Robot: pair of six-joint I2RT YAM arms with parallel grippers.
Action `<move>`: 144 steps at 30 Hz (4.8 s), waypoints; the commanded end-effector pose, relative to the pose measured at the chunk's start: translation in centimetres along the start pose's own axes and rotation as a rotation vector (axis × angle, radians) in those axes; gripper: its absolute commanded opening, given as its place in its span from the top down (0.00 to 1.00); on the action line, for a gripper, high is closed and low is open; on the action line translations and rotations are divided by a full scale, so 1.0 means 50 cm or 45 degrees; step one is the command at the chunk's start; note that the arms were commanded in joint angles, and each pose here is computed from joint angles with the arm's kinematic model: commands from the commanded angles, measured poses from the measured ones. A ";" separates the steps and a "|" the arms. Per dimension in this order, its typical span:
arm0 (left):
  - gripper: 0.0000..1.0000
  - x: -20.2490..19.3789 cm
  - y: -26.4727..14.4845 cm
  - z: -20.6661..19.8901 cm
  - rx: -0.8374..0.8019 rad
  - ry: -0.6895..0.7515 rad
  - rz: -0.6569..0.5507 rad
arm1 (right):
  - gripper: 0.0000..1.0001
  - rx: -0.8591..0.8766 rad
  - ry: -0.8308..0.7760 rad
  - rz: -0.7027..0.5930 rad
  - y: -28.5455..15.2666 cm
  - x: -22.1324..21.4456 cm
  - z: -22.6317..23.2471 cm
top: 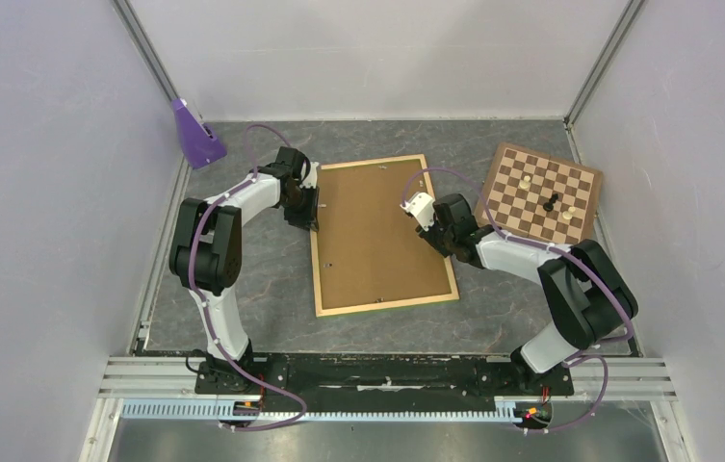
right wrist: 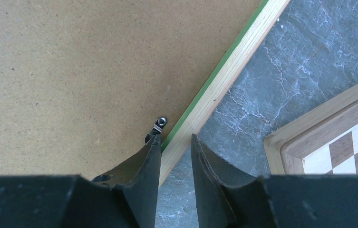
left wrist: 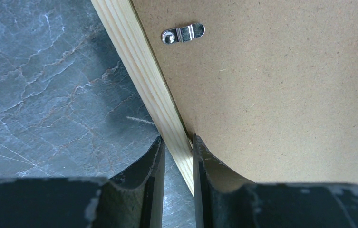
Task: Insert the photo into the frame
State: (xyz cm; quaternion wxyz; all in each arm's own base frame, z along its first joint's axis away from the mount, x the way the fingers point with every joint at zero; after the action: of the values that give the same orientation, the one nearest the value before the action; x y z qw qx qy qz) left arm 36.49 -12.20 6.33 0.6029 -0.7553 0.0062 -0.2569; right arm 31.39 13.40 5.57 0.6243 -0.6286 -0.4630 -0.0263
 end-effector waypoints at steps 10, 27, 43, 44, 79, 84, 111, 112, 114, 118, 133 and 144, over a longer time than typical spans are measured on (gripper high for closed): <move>0.98 0.022 -0.045 0.019 0.058 0.097 -0.071 | 0.62 -0.110 0.134 0.169 -0.046 -0.048 -0.064; 0.98 0.022 -0.044 0.020 0.058 0.099 -0.071 | 0.62 -0.063 0.382 0.008 -0.053 -0.006 -0.076; 0.98 0.022 -0.043 0.019 0.052 0.099 -0.070 | 0.53 0.195 0.602 0.017 -0.020 -0.018 -0.040; 0.98 0.022 -0.042 0.018 0.050 0.099 -0.069 | 0.52 0.211 0.606 0.017 -0.018 -0.017 -0.037; 0.98 0.019 -0.039 0.019 0.051 0.099 -0.062 | 0.48 0.410 0.840 -0.121 -0.020 0.037 -0.025; 0.98 0.019 -0.037 0.018 0.047 0.097 -0.059 | 0.47 0.441 0.893 -0.103 -0.009 0.043 -0.019; 0.98 0.020 -0.036 0.018 0.045 0.093 -0.059 | 0.46 0.275 0.763 0.049 0.017 -0.007 -0.001; 0.98 0.020 -0.037 0.019 0.047 0.093 -0.060 | 0.46 0.263 0.750 0.052 0.016 -0.010 -0.002; 0.98 0.021 -0.037 0.018 0.045 0.093 -0.061 | 0.47 0.238 0.731 0.065 0.013 -0.018 -0.002; 0.98 0.020 -0.035 0.017 0.041 0.094 -0.059 | 0.49 0.209 0.650 0.084 0.010 -0.031 0.000; 0.98 0.025 -0.039 0.019 0.052 0.095 -0.069 | 0.57 0.167 0.500 0.141 -0.005 -0.080 -0.002; 0.98 0.023 -0.039 0.021 0.053 0.093 -0.062 | 0.72 0.169 0.431 0.155 0.002 -0.091 -0.003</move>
State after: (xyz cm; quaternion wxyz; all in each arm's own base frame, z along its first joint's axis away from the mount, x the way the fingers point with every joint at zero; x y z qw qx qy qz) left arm 36.48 -11.85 6.35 0.6071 -0.7530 0.0054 -0.2540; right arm 31.18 13.45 5.39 0.7632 -0.5391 -0.3361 -0.1178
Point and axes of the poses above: each gripper's point midway between its finger pads, its own y axis out along the fingers, its own z axis along the line the jaws close on, x = y × z, the point moved 4 cm from there along -y, back along the fingers, and after that the axes turned 12 degrees about y, right-handed, at the moved point
